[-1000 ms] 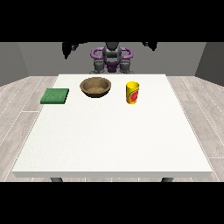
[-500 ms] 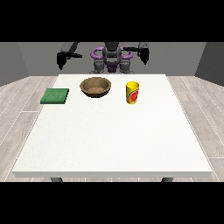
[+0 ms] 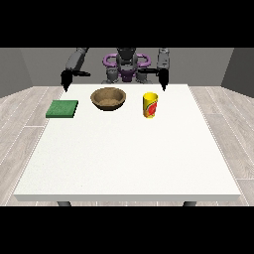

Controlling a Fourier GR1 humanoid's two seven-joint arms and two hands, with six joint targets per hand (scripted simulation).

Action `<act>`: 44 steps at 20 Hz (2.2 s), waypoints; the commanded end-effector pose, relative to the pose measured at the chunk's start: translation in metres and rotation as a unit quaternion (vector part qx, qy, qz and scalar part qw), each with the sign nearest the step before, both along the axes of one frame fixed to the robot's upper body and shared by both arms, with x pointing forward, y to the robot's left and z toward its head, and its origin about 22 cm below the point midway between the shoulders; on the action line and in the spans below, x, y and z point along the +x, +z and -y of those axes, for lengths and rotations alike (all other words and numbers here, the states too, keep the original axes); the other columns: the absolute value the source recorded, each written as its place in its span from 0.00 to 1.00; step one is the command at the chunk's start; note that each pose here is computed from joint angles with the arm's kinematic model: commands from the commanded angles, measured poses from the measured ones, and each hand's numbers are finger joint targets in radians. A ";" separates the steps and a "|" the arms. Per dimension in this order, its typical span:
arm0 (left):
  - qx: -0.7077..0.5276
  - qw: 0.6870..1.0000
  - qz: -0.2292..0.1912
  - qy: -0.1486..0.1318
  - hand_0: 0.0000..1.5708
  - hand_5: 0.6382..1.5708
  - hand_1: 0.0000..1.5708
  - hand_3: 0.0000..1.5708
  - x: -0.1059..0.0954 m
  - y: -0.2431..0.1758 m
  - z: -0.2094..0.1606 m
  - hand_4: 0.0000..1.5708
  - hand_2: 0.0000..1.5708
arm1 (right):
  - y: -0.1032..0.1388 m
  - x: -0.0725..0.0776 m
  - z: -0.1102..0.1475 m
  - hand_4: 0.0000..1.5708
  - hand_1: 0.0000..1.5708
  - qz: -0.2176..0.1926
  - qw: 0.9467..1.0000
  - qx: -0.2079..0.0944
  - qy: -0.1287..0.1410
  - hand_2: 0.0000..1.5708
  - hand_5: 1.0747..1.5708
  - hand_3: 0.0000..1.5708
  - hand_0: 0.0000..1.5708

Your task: Pick the cup and pour the ball into the bowl, then pick the bowl and place it on the pad

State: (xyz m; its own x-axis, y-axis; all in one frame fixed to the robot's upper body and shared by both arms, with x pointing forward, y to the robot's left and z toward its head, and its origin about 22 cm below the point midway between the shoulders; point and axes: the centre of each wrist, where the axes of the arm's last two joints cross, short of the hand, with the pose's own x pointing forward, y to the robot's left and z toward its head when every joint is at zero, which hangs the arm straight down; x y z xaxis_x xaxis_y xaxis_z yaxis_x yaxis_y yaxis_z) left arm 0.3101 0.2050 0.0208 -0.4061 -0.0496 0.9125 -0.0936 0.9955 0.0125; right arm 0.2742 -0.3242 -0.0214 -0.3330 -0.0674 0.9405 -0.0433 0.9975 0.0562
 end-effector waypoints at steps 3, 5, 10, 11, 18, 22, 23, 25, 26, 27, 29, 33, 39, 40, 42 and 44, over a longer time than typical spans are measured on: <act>0.003 0.999 0.036 0.035 0.00 0.89 0.00 0.00 0.031 -0.001 -0.036 0.00 0.00 | -0.002 0.011 0.000 0.00 0.00 0.039 0.999 0.008 0.029 0.00 0.95 0.00 0.00; 0.013 0.999 0.037 0.029 0.00 0.86 0.00 0.00 0.029 -0.012 -0.030 0.00 0.00 | -0.018 0.008 0.007 0.00 0.00 0.048 0.999 0.013 0.012 0.00 0.95 0.00 0.00; 0.009 0.998 0.041 0.050 0.00 0.83 0.00 0.00 0.048 -0.020 -0.049 0.00 0.00 | -0.009 0.024 -0.009 0.00 0.00 0.064 0.997 0.017 0.027 0.00 0.95 0.00 0.00; -0.008 0.998 0.044 0.051 0.00 0.83 0.00 0.00 0.055 -0.016 -0.061 0.00 0.00 | 0.006 0.031 -0.007 0.00 0.00 0.070 0.997 0.006 0.043 0.00 0.95 0.00 0.00; 0.003 0.997 0.058 0.050 0.00 0.81 0.00 0.00 0.064 -0.024 -0.036 0.00 0.00 | -0.001 0.039 0.019 0.00 0.00 0.084 0.996 0.013 0.027 0.00 0.96 0.00 0.00; 0.000 0.994 0.077 0.077 0.00 0.81 0.00 0.00 0.083 -0.002 -0.068 0.00 0.00 | 0.010 0.043 0.016 0.00 0.00 0.101 0.993 -0.003 0.052 0.00 0.95 0.00 0.00; 0.010 0.995 0.077 0.068 0.00 0.82 0.00 0.00 0.089 0.002 -0.046 0.00 0.00 | 0.008 0.051 0.003 0.00 0.00 0.105 0.993 0.001 0.049 0.00 0.94 0.00 0.00; 0.001 0.990 0.100 0.102 0.00 0.88 0.00 0.00 0.087 -0.003 -0.043 0.00 0.00 | 0.010 0.042 0.027 0.00 0.00 0.119 0.991 0.001 0.056 0.00 0.94 0.00 0.00; -0.002 0.988 0.110 0.109 0.36 0.96 0.36 0.00 0.091 0.008 -0.068 0.35 0.00 | 0.017 0.043 0.031 0.00 0.00 0.127 0.990 -0.008 0.060 0.00 0.93 0.00 0.00; 0.054 0.983 0.118 0.128 0.78 1.00 0.78 0.94 0.088 0.001 -0.042 0.68 1.00 | 0.024 0.051 0.030 0.00 0.00 0.137 0.988 -0.009 0.066 0.00 0.94 0.00 0.00; 0.054 0.977 0.122 0.166 0.88 0.97 0.88 1.00 0.078 -0.015 -0.047 0.73 1.00 | 0.040 0.053 0.042 0.00 0.00 0.156 0.986 -0.014 0.051 0.00 0.94 0.00 0.00; 0.069 0.971 0.111 0.201 0.87 0.95 0.87 1.00 0.067 -0.023 -0.054 0.76 1.00 | 0.041 0.048 0.053 0.08 0.00 0.148 0.987 -0.015 0.060 0.18 0.95 0.00 0.00; 0.185 0.951 0.078 0.234 0.88 0.96 0.88 1.00 0.071 -0.008 -0.035 0.78 1.00 | 0.025 0.058 0.032 0.15 0.00 0.078 0.993 -0.023 0.087 0.17 0.96 0.00 0.00; 0.214 0.944 0.076 0.242 0.89 0.96 0.89 1.00 0.074 -0.003 -0.039 0.80 1.00 | 0.037 0.066 0.034 0.15 0.00 0.058 0.995 -0.016 0.080 0.14 0.96 0.08 0.00; 0.270 0.928 0.054 0.250 0.89 0.96 0.89 1.00 0.079 0.002 -0.047 0.79 1.00 | 0.022 0.069 0.011 0.17 0.00 0.039 0.996 -0.007 0.083 0.15 0.96 0.11 0.00; 0.309 0.919 0.051 0.240 0.89 0.98 0.89 1.00 0.080 -0.001 -0.024 0.78 1.00 | 0.013 0.069 0.011 0.17 0.00 0.036 0.997 -0.006 0.069 0.24 0.96 0.22 0.00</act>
State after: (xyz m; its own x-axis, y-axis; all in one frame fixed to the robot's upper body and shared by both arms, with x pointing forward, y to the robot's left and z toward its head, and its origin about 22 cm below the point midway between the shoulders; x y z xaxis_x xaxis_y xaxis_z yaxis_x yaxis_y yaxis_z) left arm 0.3865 0.2464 0.0207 -0.3478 -0.6332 0.6914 -0.5464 0.7362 0.3994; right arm 0.3393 -0.3464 0.0036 -0.4304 -0.0966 0.8975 -0.1864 0.9823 0.0164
